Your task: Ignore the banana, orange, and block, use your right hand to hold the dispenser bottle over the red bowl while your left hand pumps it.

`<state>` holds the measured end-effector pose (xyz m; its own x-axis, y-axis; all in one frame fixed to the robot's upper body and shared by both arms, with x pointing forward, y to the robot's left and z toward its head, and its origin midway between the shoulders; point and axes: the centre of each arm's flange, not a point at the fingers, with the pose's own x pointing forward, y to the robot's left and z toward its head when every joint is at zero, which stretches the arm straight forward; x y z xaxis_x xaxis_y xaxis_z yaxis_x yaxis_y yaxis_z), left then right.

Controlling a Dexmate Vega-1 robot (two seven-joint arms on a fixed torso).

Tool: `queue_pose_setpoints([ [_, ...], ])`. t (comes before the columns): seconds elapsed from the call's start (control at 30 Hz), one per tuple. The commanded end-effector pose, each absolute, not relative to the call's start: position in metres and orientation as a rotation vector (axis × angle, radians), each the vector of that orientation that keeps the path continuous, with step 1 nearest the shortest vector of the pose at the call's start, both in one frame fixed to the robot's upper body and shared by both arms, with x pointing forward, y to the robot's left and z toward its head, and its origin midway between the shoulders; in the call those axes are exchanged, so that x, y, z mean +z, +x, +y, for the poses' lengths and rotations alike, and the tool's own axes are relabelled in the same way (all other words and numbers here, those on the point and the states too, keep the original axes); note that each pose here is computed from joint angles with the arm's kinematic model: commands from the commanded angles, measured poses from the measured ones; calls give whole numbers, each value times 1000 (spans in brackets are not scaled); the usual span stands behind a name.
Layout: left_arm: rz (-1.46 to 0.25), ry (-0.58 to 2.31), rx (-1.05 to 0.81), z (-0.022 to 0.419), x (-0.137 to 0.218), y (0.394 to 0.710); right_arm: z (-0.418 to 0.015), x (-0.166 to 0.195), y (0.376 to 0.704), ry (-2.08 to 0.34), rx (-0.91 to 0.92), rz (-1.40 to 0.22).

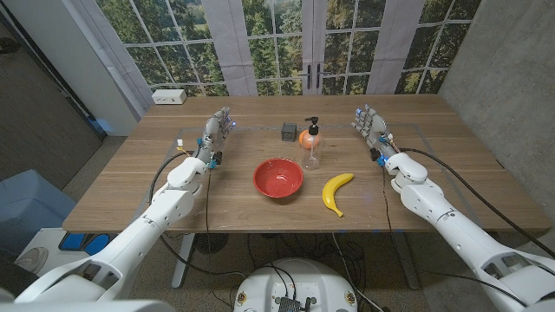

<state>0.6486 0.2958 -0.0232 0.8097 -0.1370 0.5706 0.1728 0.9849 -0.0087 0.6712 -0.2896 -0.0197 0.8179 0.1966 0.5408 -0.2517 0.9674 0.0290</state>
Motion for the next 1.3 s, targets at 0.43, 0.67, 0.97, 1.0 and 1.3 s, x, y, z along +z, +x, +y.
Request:
queue_pose_setpoints([
  [0.43, -612, -64, -127, 300, -22, 649, -302, -32, 687, 121, 224, -569],
  [0.67, -614, -58, -124, 299, -22, 646, -301, -34, 677, 74, 185, -577],
  [0.97, -612, -58, -127, 298, -23, 645, -300, -39, 667, 59, 155, -591],
  [1.0, -611, -55, -135, 298, -23, 646, -300, -39, 665, 57, 147, -592],
  [1.3, -613, -50, -136, 296, -22, 647, -305, -46, 653, 55, 114, -608],
])
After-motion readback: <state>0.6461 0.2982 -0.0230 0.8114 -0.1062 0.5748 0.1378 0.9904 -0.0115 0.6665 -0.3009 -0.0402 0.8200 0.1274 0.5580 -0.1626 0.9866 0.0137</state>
